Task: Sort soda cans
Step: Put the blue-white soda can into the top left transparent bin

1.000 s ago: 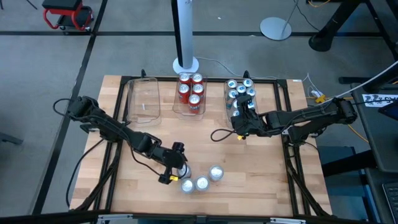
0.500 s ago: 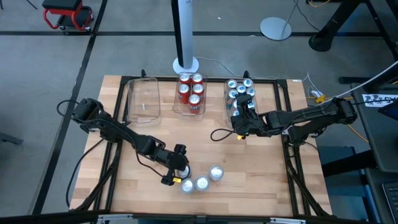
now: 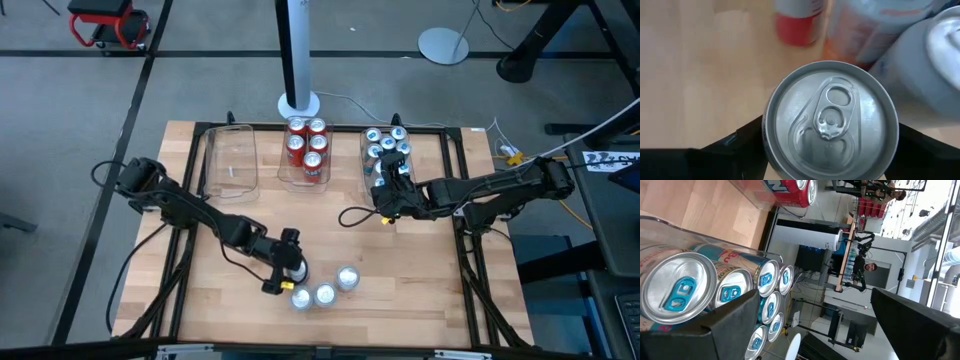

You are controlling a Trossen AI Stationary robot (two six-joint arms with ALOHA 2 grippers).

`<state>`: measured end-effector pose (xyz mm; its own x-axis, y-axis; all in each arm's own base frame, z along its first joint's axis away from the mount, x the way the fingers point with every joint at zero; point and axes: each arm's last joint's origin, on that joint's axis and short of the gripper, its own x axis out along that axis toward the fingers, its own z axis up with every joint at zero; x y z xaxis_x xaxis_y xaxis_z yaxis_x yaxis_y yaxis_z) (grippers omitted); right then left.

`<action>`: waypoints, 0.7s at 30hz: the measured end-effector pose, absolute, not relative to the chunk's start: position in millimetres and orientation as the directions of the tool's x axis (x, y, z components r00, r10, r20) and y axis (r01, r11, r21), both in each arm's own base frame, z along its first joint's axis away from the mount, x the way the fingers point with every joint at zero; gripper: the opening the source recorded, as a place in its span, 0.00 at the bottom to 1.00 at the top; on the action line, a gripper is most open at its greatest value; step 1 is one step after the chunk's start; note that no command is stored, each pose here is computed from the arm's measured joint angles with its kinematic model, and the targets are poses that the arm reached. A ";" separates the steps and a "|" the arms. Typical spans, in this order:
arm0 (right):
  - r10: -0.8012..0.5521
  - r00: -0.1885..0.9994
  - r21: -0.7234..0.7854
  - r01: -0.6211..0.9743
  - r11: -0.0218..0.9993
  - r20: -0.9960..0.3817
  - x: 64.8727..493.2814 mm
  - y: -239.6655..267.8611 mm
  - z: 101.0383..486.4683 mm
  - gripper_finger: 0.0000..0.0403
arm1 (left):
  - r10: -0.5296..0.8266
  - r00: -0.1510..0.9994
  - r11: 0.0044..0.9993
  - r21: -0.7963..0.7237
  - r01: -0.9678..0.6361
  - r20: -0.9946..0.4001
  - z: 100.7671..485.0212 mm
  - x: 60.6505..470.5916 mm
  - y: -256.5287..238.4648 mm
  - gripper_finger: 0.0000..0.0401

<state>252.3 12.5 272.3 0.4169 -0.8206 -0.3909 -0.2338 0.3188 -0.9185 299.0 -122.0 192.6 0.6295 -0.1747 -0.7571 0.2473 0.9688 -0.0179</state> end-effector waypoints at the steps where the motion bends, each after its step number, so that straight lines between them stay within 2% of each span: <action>1: -0.820 0.417 -0.919 -0.234 0.319 -0.391 252.3 12.6 272.3 0.94 | -0.157 0.628 0.972 -0.008 0.234 -0.762 193.8 297.7 -120.2 0.70; 6: -0.821 0.415 -0.918 -0.238 0.318 -0.392 252.0 12.4 272.1 0.94 | 0.017 0.644 0.987 0.115 0.111 -0.765 217.6 285.0 -108.9 0.70; 12: -0.821 0.415 -0.918 -0.238 0.318 -0.392 252.1 12.5 272.2 0.94 | 0.252 0.690 0.962 0.253 -0.103 -0.679 260.7 259.6 -84.1 0.70; 15: -0.821 0.416 -0.918 -0.236 0.318 -0.392 252.1 12.5 272.2 0.94 | 0.384 0.697 0.921 0.303 -0.245 -0.606 282.2 243.8 -63.8 0.70; 21: -0.821 0.416 -0.918 -0.237 0.319 -0.392 252.1 12.5 272.2 0.94 | 0.633 0.622 0.774 0.363 -0.519 -0.461 314.6 216.0 -16.3 0.70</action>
